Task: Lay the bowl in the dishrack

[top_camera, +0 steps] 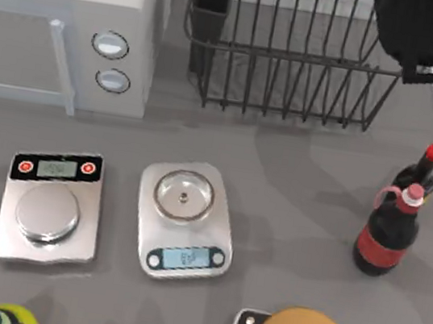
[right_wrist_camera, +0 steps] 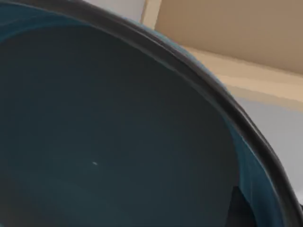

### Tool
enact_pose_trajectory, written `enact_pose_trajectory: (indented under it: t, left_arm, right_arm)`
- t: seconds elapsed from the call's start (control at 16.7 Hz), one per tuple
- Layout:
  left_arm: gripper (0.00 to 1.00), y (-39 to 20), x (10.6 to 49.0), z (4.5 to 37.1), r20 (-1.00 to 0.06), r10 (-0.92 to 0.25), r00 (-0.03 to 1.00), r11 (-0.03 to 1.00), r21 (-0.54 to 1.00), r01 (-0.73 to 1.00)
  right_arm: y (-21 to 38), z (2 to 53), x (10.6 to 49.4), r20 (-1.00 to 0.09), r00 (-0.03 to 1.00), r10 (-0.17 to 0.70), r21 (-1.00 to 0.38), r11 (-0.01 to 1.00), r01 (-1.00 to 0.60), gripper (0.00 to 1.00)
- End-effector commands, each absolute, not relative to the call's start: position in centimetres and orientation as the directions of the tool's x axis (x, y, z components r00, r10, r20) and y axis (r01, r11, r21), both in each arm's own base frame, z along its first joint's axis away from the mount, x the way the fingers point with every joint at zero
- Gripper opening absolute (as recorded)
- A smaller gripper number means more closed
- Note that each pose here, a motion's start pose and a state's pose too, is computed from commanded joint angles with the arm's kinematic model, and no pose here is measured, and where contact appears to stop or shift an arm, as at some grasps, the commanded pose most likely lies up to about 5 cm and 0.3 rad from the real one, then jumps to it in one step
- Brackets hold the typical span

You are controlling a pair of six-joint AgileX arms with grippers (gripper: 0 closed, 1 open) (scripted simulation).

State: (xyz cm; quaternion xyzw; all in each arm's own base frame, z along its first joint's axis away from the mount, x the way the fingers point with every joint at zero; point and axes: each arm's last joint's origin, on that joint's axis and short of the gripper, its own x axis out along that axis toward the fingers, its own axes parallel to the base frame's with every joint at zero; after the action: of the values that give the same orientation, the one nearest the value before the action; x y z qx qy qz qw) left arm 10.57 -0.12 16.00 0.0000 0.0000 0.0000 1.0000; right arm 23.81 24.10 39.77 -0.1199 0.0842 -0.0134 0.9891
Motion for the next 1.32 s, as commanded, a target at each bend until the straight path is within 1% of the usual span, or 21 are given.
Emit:
enact_pose_trajectory:
  t: [0.12, 0.3, 0.72, 0.84, 0.96, 1.14, 1.32]
  left_arm:
    - [1.0, -0.1, 10.6, 16.0, 0.0, 0.0, 1.0, 1.0, 0.0, 0.0]
    - [1.0, -0.1, 10.6, 16.0, 0.0, 0.0, 1.0, 1.0, 0.0, 0.0]
    - [1.0, -0.1, 10.6, 16.0, 0.0, 0.0, 1.0, 1.0, 0.0, 0.0]
    - [1.0, -0.1, 10.6, 16.0, 0.0, 0.0, 1.0, 1.0, 0.0, 0.0]
    - [1.0, -0.1, 10.6, 16.0, 0.0, 0.0, 1.0, 1.0, 0.0, 0.0]
    - [1.0, -0.1, 10.6, 16.0, 0.0, 0.0, 1.0, 1.0, 0.0, 0.0]
    - [1.0, -0.1, 10.6, 16.0, 0.0, 0.0, 1.0, 1.0, 0.0, 0.0]
  right_arm:
    - [25.6, 40.9, 21.0, -0.076, 0.997, -0.014, -0.125, 0.992, 0.004, 0.0]
    - [26.4, 41.8, 18.6, -0.01, 1.0, -0.008, -0.019, 1.0, 0.008, 0.0]
    - [26.5, 41.8, 18.5, -0.002, 1.0, -0.011, -0.002, 1.0, 0.011, 0.0]
    - [27.0, 41.0, 19.7, -0.004, 1.0, -0.019, -0.005, 1.0, 0.019, 0.0]
    - [28.1, 39.0, 22.2, -0.008, 1.0, -0.026, -0.012, 1.0, 0.026, 0.0]
    - [29.4, 34.4, 27.5, -0.003, 1.0, -0.027, -0.002, 1.0, 0.027, 0.0]
    - [29.0, 28.9, 32.9, 0.014, 1.0, -0.019, 0.018, 1.0, 0.019, 0.0]
